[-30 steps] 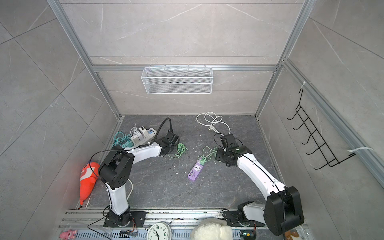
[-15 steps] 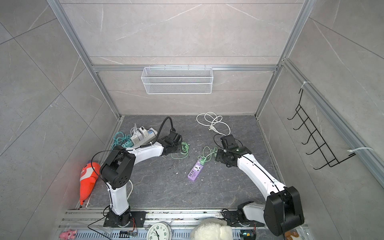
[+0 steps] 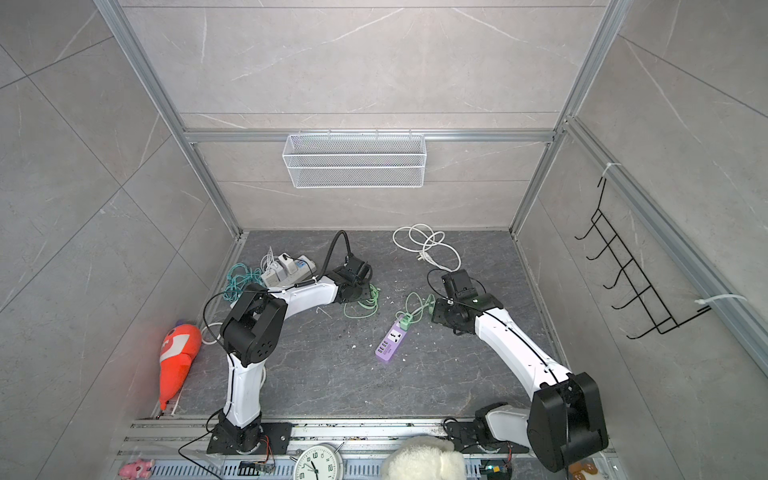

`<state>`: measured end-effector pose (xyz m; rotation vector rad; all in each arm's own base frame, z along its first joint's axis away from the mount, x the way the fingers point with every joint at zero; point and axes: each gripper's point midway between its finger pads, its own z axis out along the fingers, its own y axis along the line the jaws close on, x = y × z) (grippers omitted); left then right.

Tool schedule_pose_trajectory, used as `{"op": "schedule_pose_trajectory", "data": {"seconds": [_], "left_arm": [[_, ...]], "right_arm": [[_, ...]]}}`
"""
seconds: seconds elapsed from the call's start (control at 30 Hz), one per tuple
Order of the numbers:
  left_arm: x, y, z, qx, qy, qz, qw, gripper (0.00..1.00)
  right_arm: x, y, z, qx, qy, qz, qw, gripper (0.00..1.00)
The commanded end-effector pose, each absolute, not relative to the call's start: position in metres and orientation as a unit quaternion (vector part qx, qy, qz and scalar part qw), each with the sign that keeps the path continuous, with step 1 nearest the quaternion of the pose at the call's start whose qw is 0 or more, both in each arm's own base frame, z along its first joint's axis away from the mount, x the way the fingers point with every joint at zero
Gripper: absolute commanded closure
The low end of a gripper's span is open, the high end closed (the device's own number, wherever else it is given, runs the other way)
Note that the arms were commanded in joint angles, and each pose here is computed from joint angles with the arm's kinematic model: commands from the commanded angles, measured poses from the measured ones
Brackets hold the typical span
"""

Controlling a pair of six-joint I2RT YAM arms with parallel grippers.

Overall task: Insert the plug
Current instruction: 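Grasp the green charger wrapped in green cables with the left gripper, then lift the cable-wrapped charger with the left gripper while the right reaches toward it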

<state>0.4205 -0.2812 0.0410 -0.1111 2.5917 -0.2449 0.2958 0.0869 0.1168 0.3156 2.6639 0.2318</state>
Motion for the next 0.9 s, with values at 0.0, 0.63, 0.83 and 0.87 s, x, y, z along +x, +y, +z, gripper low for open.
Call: {"op": "schedule_pose_trajectory", "data": {"seconds": [0.0, 0.63, 0.83, 0.87], "left_arm": [[0.413, -0.282, 0.027, -0.050, 0.968, -0.080, 0.234, 0.44], [0.391, -0.282, -0.007, -0.003, 0.987, -0.036, 0.155, 0.49], [0.398, -0.281, 0.004, 0.036, 0.981, -0.038, 0.186, 0.68], [0.403, -0.284, 0.009, 0.051, 0.976, -0.046, 0.204, 0.71]], "right_arm": [[0.294, 0.087, 0.118, 0.105, 0.964, 0.090, 0.228, 0.39], [0.289, 0.088, 0.122, 0.105, 0.961, 0.105, 0.234, 0.39], [0.287, 0.087, 0.127, 0.109, 0.959, 0.110, 0.239, 0.39], [0.287, 0.087, 0.130, 0.110, 0.958, 0.110, 0.242, 0.39]]}}
